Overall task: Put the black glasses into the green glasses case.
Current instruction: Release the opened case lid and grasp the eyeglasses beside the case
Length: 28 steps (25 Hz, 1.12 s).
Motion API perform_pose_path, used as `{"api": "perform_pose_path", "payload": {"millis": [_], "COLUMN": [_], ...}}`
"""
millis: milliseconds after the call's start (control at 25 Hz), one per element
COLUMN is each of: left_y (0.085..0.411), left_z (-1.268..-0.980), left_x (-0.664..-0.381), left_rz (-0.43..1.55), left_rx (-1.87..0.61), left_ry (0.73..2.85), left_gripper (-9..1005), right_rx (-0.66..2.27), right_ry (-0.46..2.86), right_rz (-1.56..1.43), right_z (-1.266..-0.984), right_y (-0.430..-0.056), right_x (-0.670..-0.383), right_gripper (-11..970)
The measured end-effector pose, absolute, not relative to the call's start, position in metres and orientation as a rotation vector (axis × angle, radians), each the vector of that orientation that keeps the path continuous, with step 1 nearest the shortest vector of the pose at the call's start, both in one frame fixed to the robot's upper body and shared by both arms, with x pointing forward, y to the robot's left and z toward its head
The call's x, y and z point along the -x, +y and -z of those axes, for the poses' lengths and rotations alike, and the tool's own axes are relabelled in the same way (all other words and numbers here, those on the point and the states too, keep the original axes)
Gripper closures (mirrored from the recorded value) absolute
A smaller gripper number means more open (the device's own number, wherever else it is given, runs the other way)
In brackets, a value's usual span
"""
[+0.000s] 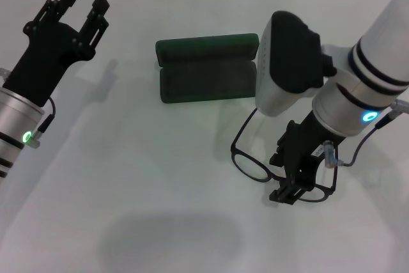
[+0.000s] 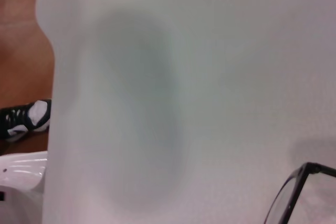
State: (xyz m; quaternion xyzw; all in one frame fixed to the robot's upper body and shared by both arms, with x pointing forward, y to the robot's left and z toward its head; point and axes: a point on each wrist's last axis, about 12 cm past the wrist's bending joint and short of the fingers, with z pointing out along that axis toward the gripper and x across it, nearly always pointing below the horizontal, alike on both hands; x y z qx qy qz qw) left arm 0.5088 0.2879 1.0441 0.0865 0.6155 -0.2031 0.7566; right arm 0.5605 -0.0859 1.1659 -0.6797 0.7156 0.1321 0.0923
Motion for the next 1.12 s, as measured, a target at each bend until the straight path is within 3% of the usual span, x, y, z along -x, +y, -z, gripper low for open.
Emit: {"api": "perform_pose_path", "payload": {"millis": [280,720,1120], "left_y": [0.287,0.286,0.286], "left_z": [-1.044,-1.042,-1.042], "left_x": [-0.510,-0.511,-0.510], "left_rz": [0.445,0.445,0.445], "left_rx": [-0.195,-0.201,-0.205], "left_ry": [1.348,1.360,1.362], "left_gripper": [398,397,397], "right_rx": [2.022,2.039,2.024], "right_ry": [2.112,2.093,2.100], "right_rz": [-0.351,-0.306,-0.299], "right_z": [-1.156,-1.145,-1.143], "right_y": [-0.080,-0.073,-0.073], "right_x": [-0.557,-0.550,-0.551], "right_gripper": [329,484,544]}}
